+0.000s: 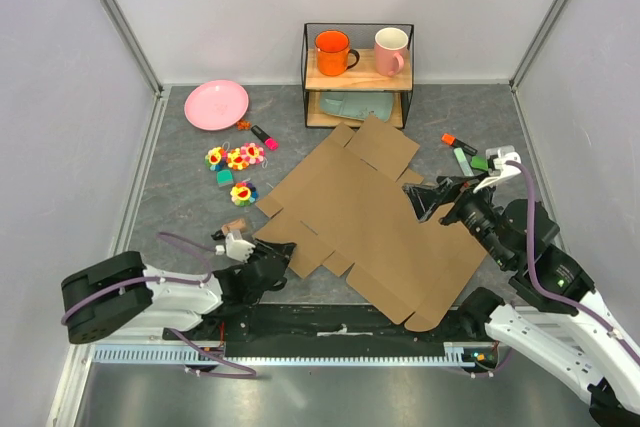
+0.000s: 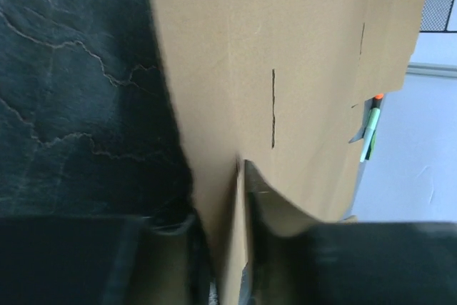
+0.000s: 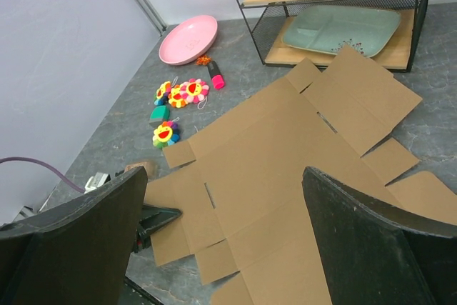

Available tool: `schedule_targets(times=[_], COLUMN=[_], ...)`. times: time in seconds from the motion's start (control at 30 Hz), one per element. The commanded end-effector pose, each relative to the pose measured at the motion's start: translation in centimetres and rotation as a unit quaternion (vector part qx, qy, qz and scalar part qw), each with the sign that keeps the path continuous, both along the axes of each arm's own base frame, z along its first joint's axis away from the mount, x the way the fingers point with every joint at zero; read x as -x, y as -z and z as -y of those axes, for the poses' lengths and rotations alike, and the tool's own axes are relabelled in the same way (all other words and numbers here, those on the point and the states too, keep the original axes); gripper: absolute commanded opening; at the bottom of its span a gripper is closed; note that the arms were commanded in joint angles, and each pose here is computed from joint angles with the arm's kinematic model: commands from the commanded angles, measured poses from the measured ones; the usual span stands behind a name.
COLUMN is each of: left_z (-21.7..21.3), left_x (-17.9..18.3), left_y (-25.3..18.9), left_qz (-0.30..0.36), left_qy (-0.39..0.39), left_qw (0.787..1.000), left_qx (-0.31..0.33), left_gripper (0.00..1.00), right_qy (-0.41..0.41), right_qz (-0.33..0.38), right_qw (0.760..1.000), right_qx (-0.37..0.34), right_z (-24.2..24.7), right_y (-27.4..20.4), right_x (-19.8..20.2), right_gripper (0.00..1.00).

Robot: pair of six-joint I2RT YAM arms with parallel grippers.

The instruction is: Fold the paper box

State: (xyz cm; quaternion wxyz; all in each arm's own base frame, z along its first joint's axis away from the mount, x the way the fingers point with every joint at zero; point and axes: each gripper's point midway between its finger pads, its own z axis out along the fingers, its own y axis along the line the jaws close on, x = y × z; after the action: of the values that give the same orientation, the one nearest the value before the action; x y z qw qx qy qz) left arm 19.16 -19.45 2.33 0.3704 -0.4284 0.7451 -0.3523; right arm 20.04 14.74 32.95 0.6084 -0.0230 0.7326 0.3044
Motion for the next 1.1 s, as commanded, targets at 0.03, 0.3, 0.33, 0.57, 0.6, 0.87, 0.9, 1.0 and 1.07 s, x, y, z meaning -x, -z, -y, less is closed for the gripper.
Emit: schedule_targets(times=[0.03,0.3,0.33,0.57,0.6,0.87,0.9,1.0,1.07], left_z=[0.8,1.6,1.2,0.2,1.0,4.5,5.9,8.0,8.4], left_x=[-0.6,-2.7,-3.0,-4.5,-4.3,0.6,2.3,5.6,7.0], left_y=[-0.4,-10.7,-12.4,-33.8,-34.7,-48.2,-49.0,-51.6,-53.3], left_qz=[0.024,0.133,0.165,0.348,0.352,0.445,0.468,0.509,0.53], left_qy=[0.034,0.048,0.067,0.108,0.136,0.304,0.351,0.425,0.444], left_qw=[0.999,0.987,0.974,0.88,0.869,0.789,0.764,0.717,0.699], left_qx=[-0.031,-0.081,-0.142,-0.304,-0.32,-0.294,-0.271,-0.214,-0.185], left_gripper=[0.16,0.02,0.02,0.02,0.02,0.02,0.02,0.02,0.02], right_qy=[0.014,0.021,0.027,0.067,0.07,0.078,0.076,0.077,0.075], right_qz=[0.005,0.026,0.036,0.075,0.079,0.105,0.104,0.104,0.104], right_qw=[1.0,0.999,0.999,0.995,0.994,0.991,0.992,0.991,0.992], right_qx=[-0.012,-0.013,-0.009,0.025,0.024,-0.001,-0.002,-0.013,-0.016], right_z=[0.7,1.7,2.0,4.2,4.5,5.7,5.7,5.9,5.9], right_y=[-0.7,-3.0,-3.8,-7.6,-8.1,-11.9,-12.0,-12.4,-12.5], right_x=[0.1,0.7,0.7,0.5,0.5,1.7,1.8,2.1,2.2], right_gripper=[0.98,0.98,0.98,0.98,0.98,0.98,0.98,0.98,0.98])
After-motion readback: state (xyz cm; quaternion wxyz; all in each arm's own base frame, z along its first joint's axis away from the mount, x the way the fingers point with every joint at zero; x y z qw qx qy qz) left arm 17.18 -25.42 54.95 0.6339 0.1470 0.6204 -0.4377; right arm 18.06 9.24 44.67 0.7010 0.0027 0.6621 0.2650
